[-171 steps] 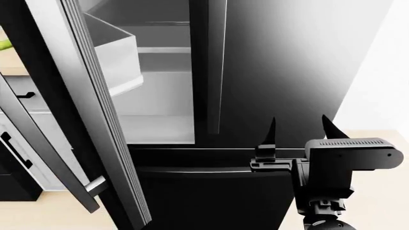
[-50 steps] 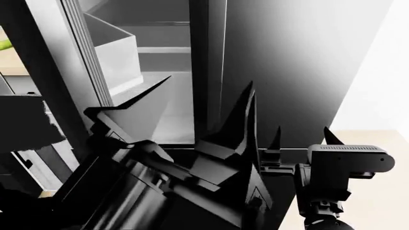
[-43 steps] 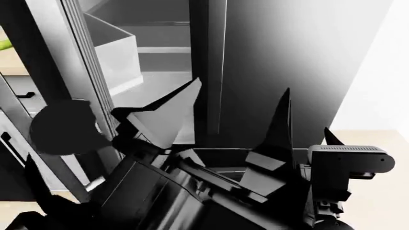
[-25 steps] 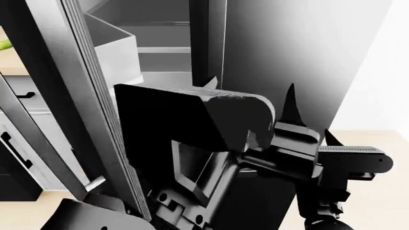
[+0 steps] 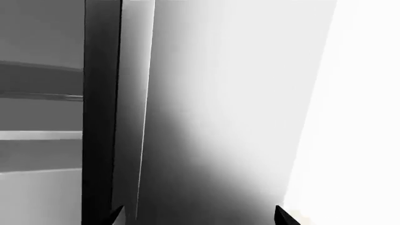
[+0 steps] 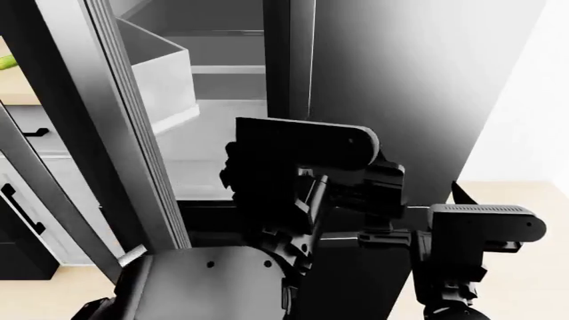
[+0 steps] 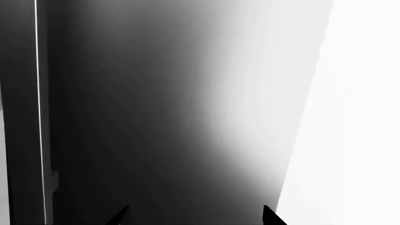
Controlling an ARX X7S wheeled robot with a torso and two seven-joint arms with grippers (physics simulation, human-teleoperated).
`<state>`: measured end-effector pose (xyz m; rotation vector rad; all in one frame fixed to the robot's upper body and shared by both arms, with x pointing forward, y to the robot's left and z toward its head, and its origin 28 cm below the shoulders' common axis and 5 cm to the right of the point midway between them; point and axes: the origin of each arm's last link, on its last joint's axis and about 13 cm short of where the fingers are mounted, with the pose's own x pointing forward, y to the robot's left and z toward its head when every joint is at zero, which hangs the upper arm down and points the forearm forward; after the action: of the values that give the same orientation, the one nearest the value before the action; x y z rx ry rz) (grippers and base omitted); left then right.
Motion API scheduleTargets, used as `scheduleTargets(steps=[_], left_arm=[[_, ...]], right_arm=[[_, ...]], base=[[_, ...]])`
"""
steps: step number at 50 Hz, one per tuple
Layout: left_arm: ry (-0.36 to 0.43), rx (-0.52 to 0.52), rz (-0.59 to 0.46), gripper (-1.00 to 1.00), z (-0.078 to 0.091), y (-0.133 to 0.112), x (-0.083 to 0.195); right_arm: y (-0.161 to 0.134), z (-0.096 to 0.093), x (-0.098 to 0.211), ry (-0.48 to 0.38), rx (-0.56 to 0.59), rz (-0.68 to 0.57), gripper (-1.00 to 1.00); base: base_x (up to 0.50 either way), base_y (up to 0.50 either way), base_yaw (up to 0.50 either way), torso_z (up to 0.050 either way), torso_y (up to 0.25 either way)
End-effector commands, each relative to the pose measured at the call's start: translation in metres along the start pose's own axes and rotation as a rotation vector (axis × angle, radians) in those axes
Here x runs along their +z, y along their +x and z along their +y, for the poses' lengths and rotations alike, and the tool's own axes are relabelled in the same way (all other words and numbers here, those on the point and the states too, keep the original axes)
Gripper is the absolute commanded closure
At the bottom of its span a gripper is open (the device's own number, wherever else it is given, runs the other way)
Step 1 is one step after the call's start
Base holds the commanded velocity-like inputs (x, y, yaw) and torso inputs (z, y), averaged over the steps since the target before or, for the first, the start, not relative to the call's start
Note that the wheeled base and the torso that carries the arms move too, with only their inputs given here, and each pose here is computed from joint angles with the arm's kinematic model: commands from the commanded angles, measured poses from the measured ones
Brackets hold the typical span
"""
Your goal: Open the fridge doors
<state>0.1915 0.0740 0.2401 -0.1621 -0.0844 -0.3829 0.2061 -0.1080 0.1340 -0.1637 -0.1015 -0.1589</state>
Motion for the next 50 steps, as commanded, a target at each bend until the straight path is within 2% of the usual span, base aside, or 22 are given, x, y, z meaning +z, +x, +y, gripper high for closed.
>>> scheduleTargets(steps=[1,4,5,8,9,10,14,16,19,22,34,35,37,39,40,43,45,50], left_arm=[[0.058,0.014,0.064,-1.00,0.003,0.013,-0.024],[0.062,0.033,0.088,-1.00,0.007,0.019,-0.035],[0.063,0.033,0.089,-1.00,0.006,0.021,-0.027],[0.063,0.043,0.101,-1.00,0.011,0.024,-0.040],[0.063,0.052,0.113,-1.00,0.011,0.028,-0.030],[0.065,0.055,0.112,-1.00,0.013,0.028,-0.039],[0.074,0.071,0.118,-1.00,0.015,0.033,-0.033],[0.075,0.081,0.123,-1.00,0.019,0.034,-0.046],[0.071,0.092,0.126,-1.00,0.021,0.038,-0.040],[0.068,0.100,0.131,-1.00,0.024,0.038,-0.047],[0.067,0.154,0.159,-1.00,0.033,0.044,-0.049],[0.066,0.162,0.165,-1.00,0.036,0.044,-0.059],[0.064,0.166,0.170,-1.00,0.038,0.047,-0.052],[0.063,0.172,0.172,-1.00,0.041,0.048,-0.062],[0.063,0.178,0.174,-1.00,0.040,0.049,-0.055],[0.055,0.186,0.182,-1.00,0.044,0.051,-0.061],[0.048,0.194,0.190,-1.00,0.044,0.054,-0.051],[0.046,0.214,0.202,-1.00,0.048,0.057,-0.054]], right_arm=[[0.000,-0.003,-0.001,0.003,-0.006,0.001,-1.00],[-0.001,-0.003,0.000,0.004,-0.009,0.001,-1.00],[0.000,-0.004,-0.001,0.004,-0.010,0.003,-1.00],[0.000,-0.004,-0.001,0.005,-0.009,0.003,-1.00],[0.000,-0.004,-0.001,0.004,-0.010,0.003,-1.00],[0.000,-0.004,-0.001,0.004,-0.009,0.003,-1.00],[0.000,-0.003,-0.001,0.003,-0.008,0.003,-1.00],[0.000,-0.003,-0.001,0.003,-0.008,0.003,-1.00],[0.000,-0.003,0.000,0.003,-0.007,0.003,-1.00],[0.000,-0.004,0.000,0.003,-0.010,0.002,-1.00],[-0.001,-0.003,0.000,0.003,-0.011,0.001,-1.00],[-0.001,-0.003,0.000,0.003,-0.011,0.001,-1.00],[-0.001,-0.003,-0.001,0.003,-0.011,0.002,-1.00],[-0.001,-0.003,-0.001,0.003,-0.011,0.002,-1.00],[-0.001,-0.003,-0.001,0.004,-0.011,0.001,-1.00],[-0.001,-0.003,-0.001,0.004,-0.011,0.002,-1.00],[-0.001,-0.004,-0.001,0.005,-0.012,0.001,-1.00],[0.000,-0.003,-0.002,0.005,-0.011,0.002,-1.00]], base=[[0.00,0.00,0.00,0.000,0.000],[0.00,0.00,0.00,0.000,0.000],[0.00,0.00,0.00,0.000,0.000],[0.00,0.00,0.00,0.000,0.000],[0.00,0.00,0.00,0.000,0.000],[0.00,0.00,0.00,0.000,0.000],[0.00,0.00,0.00,0.000,0.000],[0.00,0.00,0.00,0.000,0.000],[0.00,0.00,0.00,0.000,0.000],[0.00,0.00,0.00,0.000,0.000],[0.00,0.00,0.00,0.000,0.000],[0.00,0.00,0.00,0.000,0.000],[0.00,0.00,0.00,0.000,0.000],[0.00,0.00,0.00,0.000,0.000],[0.00,0.00,0.00,0.000,0.000],[0.00,0.00,0.00,0.000,0.000],[0.00,0.00,0.00,0.000,0.000],[0.00,0.00,0.00,0.000,0.000]])
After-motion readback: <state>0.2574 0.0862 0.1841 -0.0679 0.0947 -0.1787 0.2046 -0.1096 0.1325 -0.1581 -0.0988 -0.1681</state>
